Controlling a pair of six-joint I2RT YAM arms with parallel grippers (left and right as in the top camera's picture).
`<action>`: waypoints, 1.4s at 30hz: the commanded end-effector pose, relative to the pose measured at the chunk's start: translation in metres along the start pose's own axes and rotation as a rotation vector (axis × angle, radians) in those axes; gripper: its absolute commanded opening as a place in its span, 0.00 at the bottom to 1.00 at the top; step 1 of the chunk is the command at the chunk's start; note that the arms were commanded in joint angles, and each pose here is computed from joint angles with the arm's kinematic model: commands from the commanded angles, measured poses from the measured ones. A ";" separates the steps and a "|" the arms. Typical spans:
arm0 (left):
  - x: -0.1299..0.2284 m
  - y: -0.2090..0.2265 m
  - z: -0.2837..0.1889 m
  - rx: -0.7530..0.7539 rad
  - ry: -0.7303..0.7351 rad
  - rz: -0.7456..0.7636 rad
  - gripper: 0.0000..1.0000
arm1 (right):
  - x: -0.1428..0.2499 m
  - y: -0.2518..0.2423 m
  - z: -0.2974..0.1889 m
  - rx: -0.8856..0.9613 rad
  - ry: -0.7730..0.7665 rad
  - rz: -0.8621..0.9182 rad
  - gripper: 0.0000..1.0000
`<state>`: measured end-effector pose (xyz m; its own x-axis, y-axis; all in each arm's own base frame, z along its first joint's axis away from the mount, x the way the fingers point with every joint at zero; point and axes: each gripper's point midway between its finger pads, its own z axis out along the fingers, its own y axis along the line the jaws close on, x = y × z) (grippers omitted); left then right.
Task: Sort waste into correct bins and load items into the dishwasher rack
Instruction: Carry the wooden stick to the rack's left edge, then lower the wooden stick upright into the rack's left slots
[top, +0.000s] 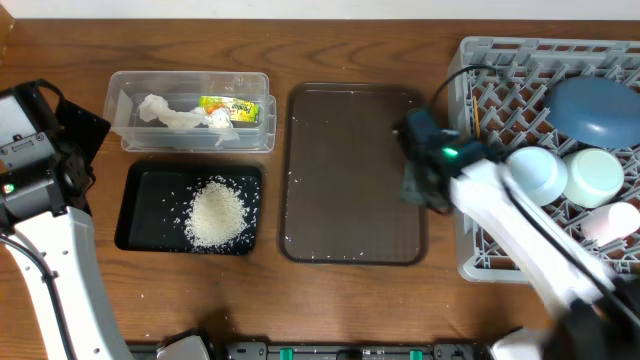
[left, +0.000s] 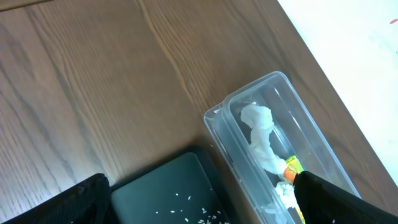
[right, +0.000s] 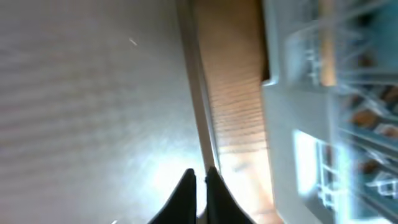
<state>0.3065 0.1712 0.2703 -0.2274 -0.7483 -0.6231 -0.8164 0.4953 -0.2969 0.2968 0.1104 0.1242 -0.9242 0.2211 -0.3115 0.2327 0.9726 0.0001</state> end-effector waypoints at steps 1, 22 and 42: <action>-0.004 0.001 -0.001 -0.008 -0.009 -0.009 0.96 | -0.011 -0.014 -0.045 -0.043 -0.117 0.034 0.32; -0.004 0.001 -0.001 -0.008 -0.009 -0.009 0.96 | 0.055 -0.025 -0.081 -0.175 -0.055 -0.044 0.99; -0.004 0.001 -0.001 -0.008 -0.009 -0.009 0.96 | 0.059 -0.023 -0.046 -0.164 -0.073 -0.067 0.99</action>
<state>0.3066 0.1713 0.2704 -0.2275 -0.7481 -0.6234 -0.8162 0.4956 -0.2968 0.2231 0.1039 0.1647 -0.9066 0.1845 -0.3794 0.1376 0.9795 0.1473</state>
